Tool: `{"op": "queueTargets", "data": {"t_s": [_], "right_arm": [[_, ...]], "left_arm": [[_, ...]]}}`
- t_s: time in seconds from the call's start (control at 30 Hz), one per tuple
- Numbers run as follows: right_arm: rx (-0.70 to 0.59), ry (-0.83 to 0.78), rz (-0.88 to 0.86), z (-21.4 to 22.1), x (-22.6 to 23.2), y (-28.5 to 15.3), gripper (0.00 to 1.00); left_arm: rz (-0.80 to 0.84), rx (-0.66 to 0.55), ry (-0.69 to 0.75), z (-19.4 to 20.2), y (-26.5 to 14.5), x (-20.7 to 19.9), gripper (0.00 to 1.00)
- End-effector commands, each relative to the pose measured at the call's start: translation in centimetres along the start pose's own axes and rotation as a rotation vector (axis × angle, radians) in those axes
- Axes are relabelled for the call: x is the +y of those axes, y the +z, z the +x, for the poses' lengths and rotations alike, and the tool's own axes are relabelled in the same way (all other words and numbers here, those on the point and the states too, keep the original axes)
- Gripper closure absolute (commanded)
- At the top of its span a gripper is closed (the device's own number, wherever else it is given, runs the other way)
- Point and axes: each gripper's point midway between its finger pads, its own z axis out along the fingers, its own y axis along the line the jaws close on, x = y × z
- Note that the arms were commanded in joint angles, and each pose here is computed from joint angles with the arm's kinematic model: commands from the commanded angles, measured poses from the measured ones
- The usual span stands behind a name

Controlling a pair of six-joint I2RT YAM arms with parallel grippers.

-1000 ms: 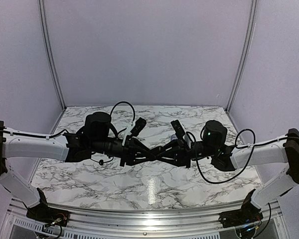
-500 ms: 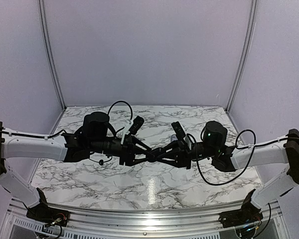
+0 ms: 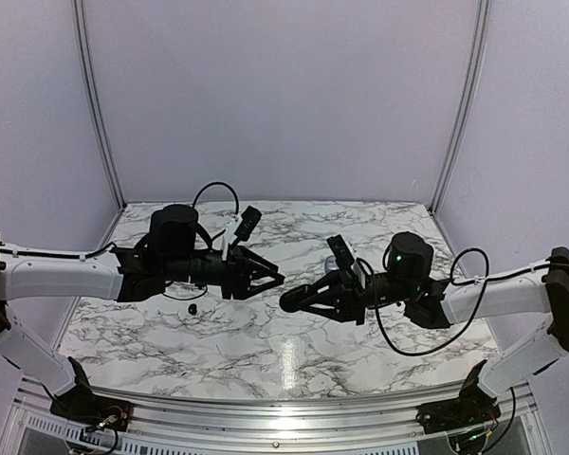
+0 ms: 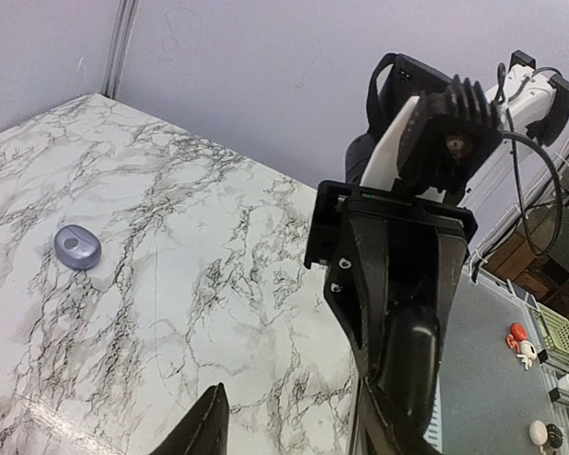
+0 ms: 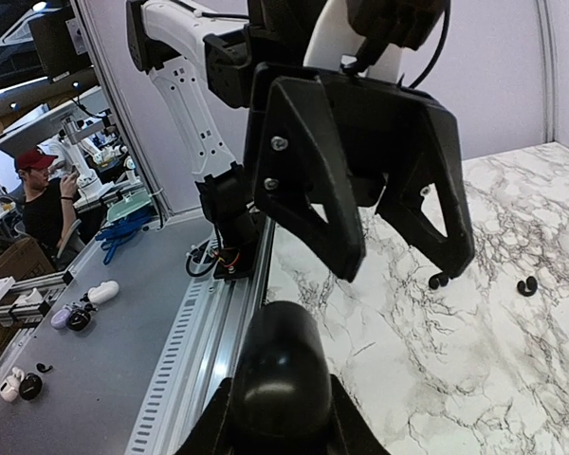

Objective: Insert the wireless bluetooth earbuds into the charging case
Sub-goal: Open the charging case.

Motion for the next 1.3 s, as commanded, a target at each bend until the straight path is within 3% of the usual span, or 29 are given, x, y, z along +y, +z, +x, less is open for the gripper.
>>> {"op": "queueTargets", "data": {"t_s": [0.0, 0.23, 0.37, 0.57, 1.27], "right_arm": [[-0.011, -0.044, -0.025, -0.6, 1.0, -0.2, 1.00], [-0.009, -0.035, 0.020, -0.1, 0.3, -0.5, 1.00], [-0.011, -0.016, 0.043, 0.0, -0.4, -0.6, 1.00], [-0.007, -0.019, 0.042, -0.1, -0.6, -0.4, 1.00], [-0.009, -0.007, 0.038, -0.4, -0.5, -0.3, 1.00]], "left_arm": [[-0.032, -0.050, 0.004, -1.2, -1.0, 0.5, 0.52], [-0.097, -0.075, -0.038, -1.2, -2.4, 2.1, 0.50], [0.015, -0.035, 0.022, 0.0, -2.6, -0.6, 0.42], [0.054, 0.016, 0.111, 1.0, -1.0, -3.1, 0.32], [0.029, 0.096, 0.101, 2.1, 2.3, -2.4, 0.42]]}}
